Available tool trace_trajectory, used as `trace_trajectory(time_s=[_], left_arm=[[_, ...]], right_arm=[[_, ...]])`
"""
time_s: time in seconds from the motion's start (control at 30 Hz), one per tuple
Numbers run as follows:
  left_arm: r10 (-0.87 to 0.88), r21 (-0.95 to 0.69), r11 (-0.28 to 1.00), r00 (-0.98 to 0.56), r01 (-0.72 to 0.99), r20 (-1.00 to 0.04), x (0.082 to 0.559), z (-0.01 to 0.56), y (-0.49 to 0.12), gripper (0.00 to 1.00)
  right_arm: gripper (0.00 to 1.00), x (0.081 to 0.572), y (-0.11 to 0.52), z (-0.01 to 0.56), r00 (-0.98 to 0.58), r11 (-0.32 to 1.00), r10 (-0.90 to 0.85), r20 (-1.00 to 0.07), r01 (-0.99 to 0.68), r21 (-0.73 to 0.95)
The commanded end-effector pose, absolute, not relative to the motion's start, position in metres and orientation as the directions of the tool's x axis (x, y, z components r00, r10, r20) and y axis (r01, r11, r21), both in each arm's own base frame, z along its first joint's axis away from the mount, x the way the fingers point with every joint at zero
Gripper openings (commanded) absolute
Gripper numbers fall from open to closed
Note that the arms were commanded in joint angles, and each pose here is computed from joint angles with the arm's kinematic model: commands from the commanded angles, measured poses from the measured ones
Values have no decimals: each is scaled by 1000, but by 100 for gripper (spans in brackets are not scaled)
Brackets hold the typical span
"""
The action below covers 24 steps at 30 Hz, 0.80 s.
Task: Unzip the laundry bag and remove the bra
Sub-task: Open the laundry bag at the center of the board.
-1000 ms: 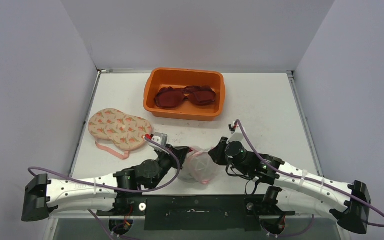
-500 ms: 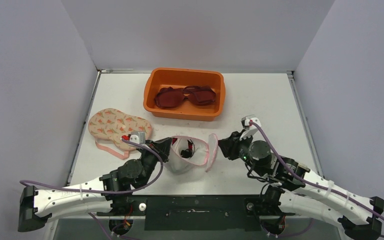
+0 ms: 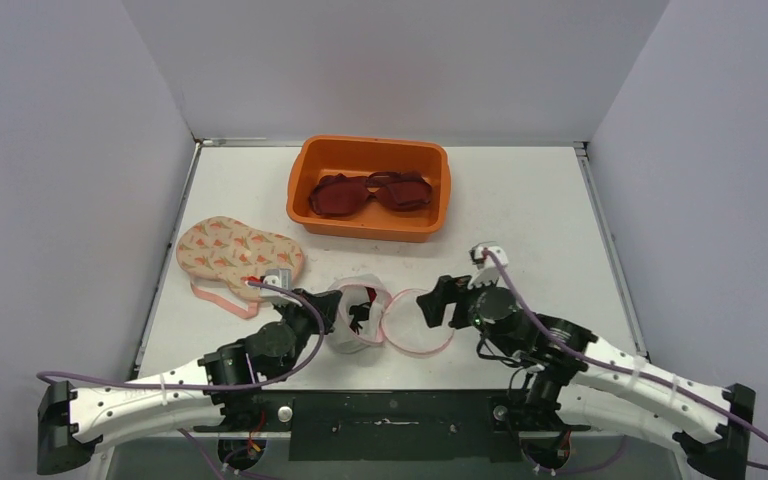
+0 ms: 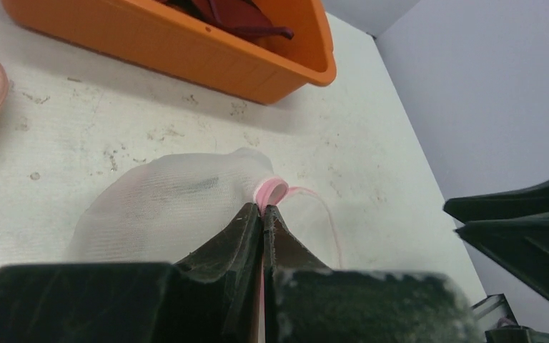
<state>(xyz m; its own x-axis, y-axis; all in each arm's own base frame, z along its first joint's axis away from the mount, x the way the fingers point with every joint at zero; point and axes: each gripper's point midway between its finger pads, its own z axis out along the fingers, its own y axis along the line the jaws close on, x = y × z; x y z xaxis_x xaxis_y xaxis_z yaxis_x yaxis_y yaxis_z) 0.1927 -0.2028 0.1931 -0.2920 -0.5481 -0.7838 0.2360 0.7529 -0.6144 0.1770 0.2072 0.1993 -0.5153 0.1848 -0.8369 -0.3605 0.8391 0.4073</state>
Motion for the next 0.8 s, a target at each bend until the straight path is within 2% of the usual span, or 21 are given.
trace_trajectory(time_s=[0.0, 0.37, 0.5, 0.77], left_arm=[[-541, -630, 749, -361, 202, -760, 185, 191, -198, 0], [-499, -545, 838, -455, -34, -738, 177, 137, -152, 0], [-523, -566, 823, -458, -51, -719, 176, 127, -151, 0], [-532, -569, 820, -453, -64, -716, 177, 118, -150, 0]], right_arm=[[82, 177, 246, 174, -580, 831, 69, -812, -416, 368], [82, 182, 308, 134, -594, 746, 43, -804, -516, 421], [82, 190, 327, 130, -601, 745, 59, -797, -505, 435], [78, 207, 350, 103, -605, 783, -27, -796, -507, 359]])
